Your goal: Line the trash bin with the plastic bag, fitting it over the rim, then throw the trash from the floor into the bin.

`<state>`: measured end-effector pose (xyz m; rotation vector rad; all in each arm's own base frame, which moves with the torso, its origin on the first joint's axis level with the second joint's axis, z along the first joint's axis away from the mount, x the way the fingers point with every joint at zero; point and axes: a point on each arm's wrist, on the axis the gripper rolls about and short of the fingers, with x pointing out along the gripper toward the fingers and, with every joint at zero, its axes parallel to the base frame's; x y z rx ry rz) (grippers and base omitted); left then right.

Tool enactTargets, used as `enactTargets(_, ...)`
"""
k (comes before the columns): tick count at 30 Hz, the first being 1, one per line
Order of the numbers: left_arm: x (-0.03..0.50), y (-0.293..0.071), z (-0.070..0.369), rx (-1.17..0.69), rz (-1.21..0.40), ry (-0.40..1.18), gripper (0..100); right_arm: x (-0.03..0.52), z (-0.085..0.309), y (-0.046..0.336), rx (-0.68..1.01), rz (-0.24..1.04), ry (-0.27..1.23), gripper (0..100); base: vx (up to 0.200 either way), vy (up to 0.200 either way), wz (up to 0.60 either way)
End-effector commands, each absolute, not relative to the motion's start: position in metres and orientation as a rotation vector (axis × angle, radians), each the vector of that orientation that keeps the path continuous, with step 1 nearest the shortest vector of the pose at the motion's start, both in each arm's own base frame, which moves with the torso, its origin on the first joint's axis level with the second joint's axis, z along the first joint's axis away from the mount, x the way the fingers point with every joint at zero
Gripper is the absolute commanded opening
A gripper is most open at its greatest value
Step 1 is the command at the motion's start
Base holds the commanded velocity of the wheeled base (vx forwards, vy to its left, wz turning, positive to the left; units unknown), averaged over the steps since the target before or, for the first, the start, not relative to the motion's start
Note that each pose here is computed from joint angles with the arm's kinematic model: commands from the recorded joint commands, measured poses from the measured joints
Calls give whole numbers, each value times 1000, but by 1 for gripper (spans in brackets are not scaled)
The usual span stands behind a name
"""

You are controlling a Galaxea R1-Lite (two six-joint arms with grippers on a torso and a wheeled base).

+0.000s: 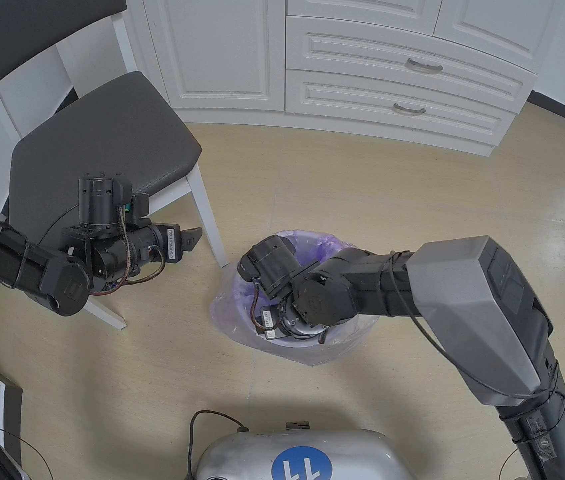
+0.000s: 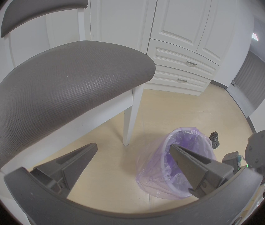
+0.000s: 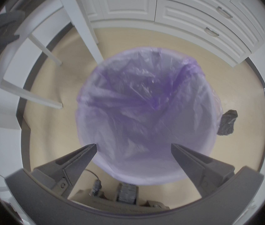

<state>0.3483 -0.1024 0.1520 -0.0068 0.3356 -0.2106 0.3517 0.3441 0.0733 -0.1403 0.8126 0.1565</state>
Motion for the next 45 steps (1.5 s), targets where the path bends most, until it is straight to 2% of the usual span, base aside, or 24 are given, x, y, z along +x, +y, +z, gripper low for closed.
enactTargets(1, 349, -103, 150, -7, -209, 337, 100, 342, 94, 335, -166, 150, 852, 100, 0, 0, 0)
enactTargets(6, 349, -102, 151, -7, -209, 335, 100, 330, 100, 341, -170, 170, 855, 100, 0, 0, 0)
enactTargets(16, 347, -102, 151, -5, -209, 338, 100, 301, 65, 349, -250, 205, 960, 100, 0, 0, 0)
enactTargets(19, 347, -102, 151, -7, -209, 337, 100, 314, 79, 356, -150, 238, 848, 100, 0, 0, 0)
enactTargets(26, 348, -102, 151, -7, -208, 337, 100, 342, 108, 351, -52, 230, 740, 100, 0, 0, 0)
enactTargets(31, 348, -102, 150, -7, -209, 338, 100, 361, 67, 347, -70, 177, 780, 100, 0, 0, 0)
enactTargets(35, 348, -102, 150, -7, -207, 338, 100, 380, 49, 348, -3, 173, 705, 100, 0, 0, 0)
enactTargets(38, 349, -102, 149, -7, -209, 340, 100, 383, 47, 348, 16, 174, 683, 100, 0, 0, 0)
enactTargets(39, 349, -102, 150, -12, -208, 319, 100, 398, 43, 349, 91, 179, 584, 100, 0, 0, 0)
enactTargets(45, 352, -103, 147, -15, -207, 302, 100, 408, 49, 341, 130, 136, 518, 100, 0, 0, 0)
